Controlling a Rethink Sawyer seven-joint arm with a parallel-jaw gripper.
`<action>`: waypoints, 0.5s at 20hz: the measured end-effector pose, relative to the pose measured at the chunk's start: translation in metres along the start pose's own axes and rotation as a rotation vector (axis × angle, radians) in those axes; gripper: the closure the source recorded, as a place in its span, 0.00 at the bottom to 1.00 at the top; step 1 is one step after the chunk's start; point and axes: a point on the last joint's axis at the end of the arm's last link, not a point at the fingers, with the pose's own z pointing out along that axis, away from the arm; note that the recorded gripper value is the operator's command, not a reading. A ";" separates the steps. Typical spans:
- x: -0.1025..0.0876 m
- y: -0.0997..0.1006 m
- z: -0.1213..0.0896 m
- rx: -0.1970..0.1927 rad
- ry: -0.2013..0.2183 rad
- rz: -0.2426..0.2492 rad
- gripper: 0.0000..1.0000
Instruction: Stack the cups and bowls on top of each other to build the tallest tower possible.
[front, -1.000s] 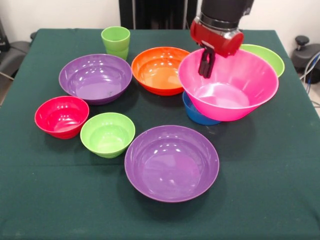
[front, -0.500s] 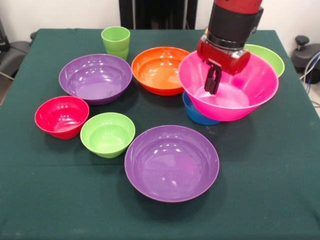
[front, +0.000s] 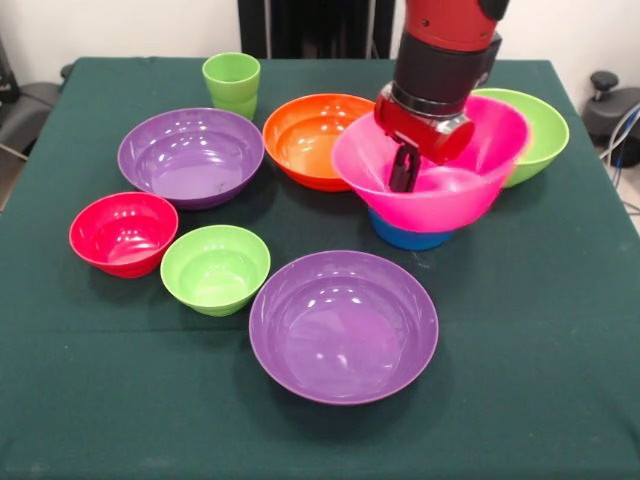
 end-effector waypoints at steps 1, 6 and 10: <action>-0.002 -0.002 0.001 0.001 0.000 0.000 1.00; -0.005 -0.005 0.001 0.000 -0.004 -0.016 1.00; -0.005 -0.005 0.000 -0.001 -0.005 -0.026 1.00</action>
